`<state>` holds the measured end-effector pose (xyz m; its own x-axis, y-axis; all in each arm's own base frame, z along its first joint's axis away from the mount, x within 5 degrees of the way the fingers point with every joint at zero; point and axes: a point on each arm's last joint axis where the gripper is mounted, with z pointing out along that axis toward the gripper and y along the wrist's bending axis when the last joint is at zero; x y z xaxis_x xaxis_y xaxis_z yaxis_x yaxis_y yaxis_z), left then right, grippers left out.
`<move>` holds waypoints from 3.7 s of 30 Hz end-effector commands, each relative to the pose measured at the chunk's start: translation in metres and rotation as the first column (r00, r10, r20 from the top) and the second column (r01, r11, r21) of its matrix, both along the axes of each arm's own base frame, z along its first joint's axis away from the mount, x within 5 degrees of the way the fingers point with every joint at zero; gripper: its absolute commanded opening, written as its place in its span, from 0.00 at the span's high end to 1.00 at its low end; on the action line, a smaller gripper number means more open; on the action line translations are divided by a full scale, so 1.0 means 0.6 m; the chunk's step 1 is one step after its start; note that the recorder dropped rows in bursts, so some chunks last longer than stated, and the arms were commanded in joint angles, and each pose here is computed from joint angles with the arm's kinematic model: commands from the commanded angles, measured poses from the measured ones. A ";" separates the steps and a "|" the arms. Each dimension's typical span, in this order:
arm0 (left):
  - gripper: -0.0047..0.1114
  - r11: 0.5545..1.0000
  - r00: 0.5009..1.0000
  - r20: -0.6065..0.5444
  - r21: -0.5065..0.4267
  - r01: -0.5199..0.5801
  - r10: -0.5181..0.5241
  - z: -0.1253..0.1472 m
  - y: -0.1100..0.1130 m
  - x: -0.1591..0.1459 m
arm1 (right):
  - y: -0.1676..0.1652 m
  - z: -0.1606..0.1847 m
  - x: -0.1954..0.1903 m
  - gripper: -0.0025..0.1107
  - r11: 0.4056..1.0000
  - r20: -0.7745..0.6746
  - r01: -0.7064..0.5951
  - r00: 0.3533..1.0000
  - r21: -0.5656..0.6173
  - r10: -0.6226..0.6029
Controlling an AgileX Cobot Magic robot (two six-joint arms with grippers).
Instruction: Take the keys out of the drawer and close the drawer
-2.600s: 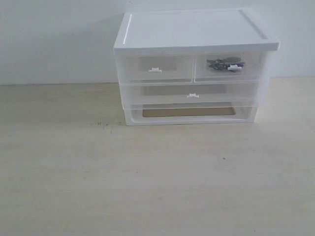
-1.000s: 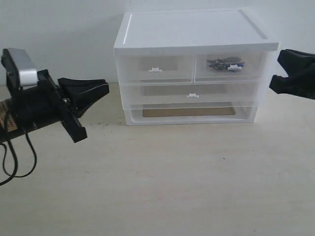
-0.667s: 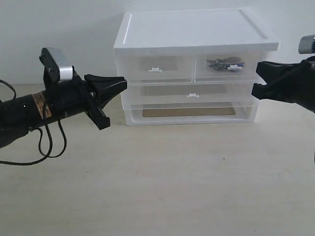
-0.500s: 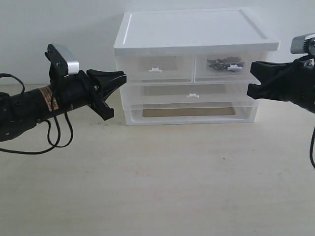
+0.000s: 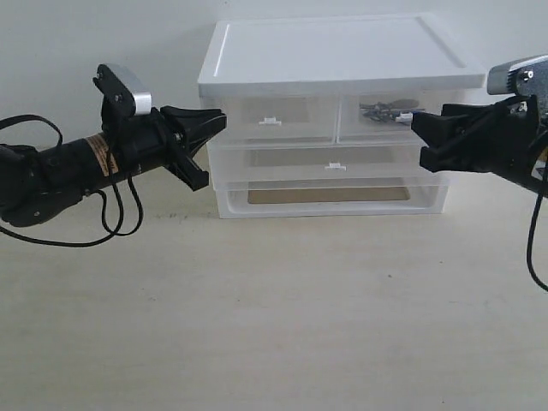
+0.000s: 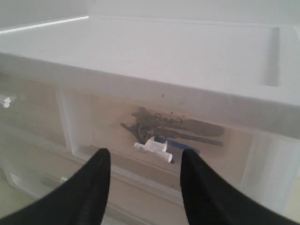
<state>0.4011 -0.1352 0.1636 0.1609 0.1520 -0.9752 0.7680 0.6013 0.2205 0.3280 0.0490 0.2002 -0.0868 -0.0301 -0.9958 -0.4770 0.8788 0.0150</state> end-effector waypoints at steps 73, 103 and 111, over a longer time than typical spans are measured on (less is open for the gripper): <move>0.92 0.997 0.997 -0.023 -0.019 -0.079 0.079 -0.005 0.004 0.027 | 0.037 0.011 -0.083 0.98 0.907 -0.082 0.069 0.990 -0.416 -0.113; 0.92 0.995 0.994 -0.086 -0.072 -0.073 0.067 -0.005 0.003 0.026 | 0.038 0.094 -0.098 0.59 0.854 -0.475 0.351 0.868 0.384 -0.143; 0.92 0.995 0.994 -0.094 -0.074 -0.060 0.053 -0.005 0.001 0.025 | 0.039 0.110 -0.088 0.59 0.913 -0.518 0.331 0.839 0.238 -0.169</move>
<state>0.4066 -0.1397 0.1586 0.1007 0.1004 -0.9898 0.7954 0.5896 0.1407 0.2726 0.0734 0.2618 -0.4981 0.3785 -0.7801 -0.1067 0.8661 0.4883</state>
